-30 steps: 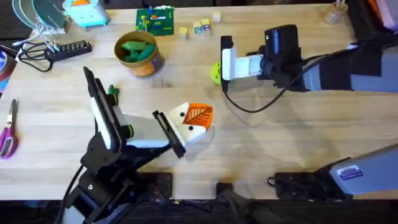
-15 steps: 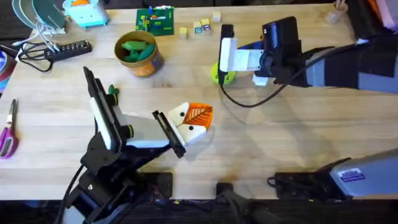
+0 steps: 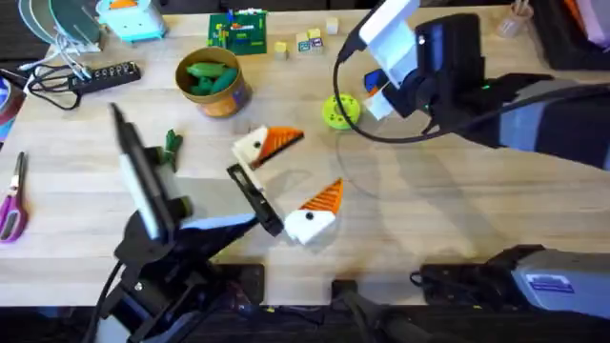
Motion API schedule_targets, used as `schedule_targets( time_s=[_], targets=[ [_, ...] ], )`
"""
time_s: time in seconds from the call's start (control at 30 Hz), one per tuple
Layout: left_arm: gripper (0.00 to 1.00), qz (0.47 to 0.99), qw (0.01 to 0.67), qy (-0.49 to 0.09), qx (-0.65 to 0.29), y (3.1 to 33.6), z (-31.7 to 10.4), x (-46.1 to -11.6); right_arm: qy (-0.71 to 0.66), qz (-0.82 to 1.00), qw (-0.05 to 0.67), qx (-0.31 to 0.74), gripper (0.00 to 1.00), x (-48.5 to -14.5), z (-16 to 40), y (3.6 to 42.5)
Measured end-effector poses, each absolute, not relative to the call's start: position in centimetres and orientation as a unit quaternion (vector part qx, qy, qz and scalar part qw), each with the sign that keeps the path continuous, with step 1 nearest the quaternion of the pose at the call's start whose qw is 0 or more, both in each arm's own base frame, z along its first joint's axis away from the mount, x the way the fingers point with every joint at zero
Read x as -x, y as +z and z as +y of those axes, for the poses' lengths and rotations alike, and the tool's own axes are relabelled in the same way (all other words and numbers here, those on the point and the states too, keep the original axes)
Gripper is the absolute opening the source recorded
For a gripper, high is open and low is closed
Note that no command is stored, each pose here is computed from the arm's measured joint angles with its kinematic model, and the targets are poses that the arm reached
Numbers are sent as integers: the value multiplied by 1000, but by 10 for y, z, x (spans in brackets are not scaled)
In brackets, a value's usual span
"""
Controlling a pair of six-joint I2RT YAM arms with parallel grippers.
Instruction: Pick up the gripper from the table and insert it into the empty holder that is missing its gripper. Then pick up a screw, insert it into the mounting hole, and use the screwdriver to tighten it. Finally, clean up the table by picking up the vegetable and placing it into the bucket.
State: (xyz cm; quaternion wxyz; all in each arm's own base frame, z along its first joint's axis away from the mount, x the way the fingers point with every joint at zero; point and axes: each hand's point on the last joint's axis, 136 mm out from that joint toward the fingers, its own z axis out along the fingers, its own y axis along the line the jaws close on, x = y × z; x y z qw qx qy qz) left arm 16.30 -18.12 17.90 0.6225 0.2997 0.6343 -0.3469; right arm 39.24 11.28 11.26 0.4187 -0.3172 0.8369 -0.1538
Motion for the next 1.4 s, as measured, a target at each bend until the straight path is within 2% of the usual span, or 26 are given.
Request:
schedule_targets(
  time_s=[0.1, 0.23, 0.37, 0.47, 0.57, 0.73, 0.87, 1.03, 1.2, 1.3, 1.4],
  targets=[
    [992, 620, 661, -324, -272, 198, -172, -173, -141, 837, 444, 289, 991, -392, 113, 131],
    [992, 656, 668, -272, -223, 210, -150, -186, -133, 835, 461, 270, 991, -391, 112, 144],
    [992, 678, 679, -222, -175, 251, -121, -188, -127, 833, 472, 261, 992, -391, 113, 152],
    [992, 705, 670, -186, -139, 278, -100, -189, -125, 833, 473, 259, 990, -390, 113, 154],
    [992, 749, 637, -145, -111, 290, -85, -194, -124, 833, 472, 262, 991, -389, 115, 153],
    [991, 838, 532, -62, -101, 277, -71, -204, -116, 829, 474, 273, 991, -385, 126, 153],
    [990, 890, 448, -16, -82, 266, -62, -212, -110, 827, 474, 283, 991, -382, 135, 152],
    [992, 905, 421, -15, -55, 277, -71, -241, -109, 827, 472, 287, 991, -381, 137, 151],
    [991, 925, 375, -5, -59, 257, -73, -243, -109, 828, 468, 288, 992, -380, 136, 149],
    [991, 940, 340, 11, -32, 244, -58, -240, -110, 832, 460, 291, 991, -377, 135, 146],
    [990, 951, 305, 37, 32, 230, -25, -241, -111, 834, 455, 293, 991, -376, 135, 144]
  ],
)
